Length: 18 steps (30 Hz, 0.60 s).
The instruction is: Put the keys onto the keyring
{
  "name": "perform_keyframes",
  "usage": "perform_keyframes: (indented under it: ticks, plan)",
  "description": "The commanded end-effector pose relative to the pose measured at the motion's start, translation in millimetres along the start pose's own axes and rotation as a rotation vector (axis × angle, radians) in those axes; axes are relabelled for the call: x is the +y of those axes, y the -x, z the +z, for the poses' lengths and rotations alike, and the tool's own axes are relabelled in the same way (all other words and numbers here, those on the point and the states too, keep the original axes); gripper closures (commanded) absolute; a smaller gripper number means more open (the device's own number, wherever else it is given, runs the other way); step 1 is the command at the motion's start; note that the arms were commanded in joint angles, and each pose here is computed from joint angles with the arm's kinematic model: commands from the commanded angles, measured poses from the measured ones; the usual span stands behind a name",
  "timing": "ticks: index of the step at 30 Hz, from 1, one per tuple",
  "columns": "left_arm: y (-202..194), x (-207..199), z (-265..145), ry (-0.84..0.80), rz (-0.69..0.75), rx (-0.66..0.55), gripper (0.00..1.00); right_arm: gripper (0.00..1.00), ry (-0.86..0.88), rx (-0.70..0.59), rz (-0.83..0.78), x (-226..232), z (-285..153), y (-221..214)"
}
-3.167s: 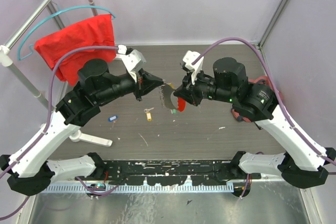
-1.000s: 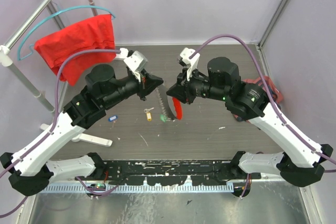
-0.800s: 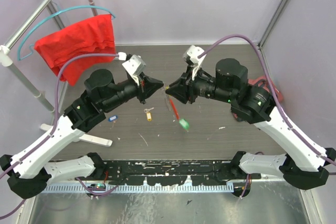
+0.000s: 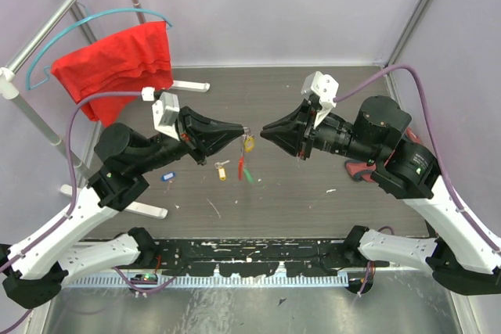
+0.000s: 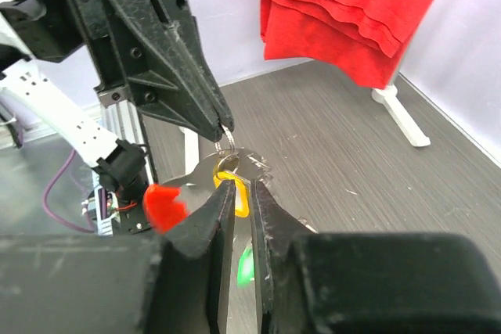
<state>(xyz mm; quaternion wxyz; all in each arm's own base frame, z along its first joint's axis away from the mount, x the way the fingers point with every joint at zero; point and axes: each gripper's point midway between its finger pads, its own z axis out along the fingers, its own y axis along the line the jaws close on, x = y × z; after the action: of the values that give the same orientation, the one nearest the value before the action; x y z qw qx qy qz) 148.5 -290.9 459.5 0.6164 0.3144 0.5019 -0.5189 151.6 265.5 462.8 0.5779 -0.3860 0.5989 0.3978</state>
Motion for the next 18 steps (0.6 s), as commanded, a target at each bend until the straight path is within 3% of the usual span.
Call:
perform_keyframes:
  ticks: [1,8,18]
  plan:
    - [34.3,-21.9,-1.8,-0.095,-0.01,-0.132,1.0,0.79,0.123,-0.094,-0.074,24.2,-11.5,31.5]
    - [40.1,-28.6,-2.7,-0.126,-0.019,-0.148,1.0,0.74,0.211,-0.098,-0.073,38.3,-9.9,29.5]
    - [44.0,-36.7,-2.1,-0.171,-0.035,-0.163,1.0,0.89,0.203,-0.141,-0.066,36.5,-5.2,37.7]
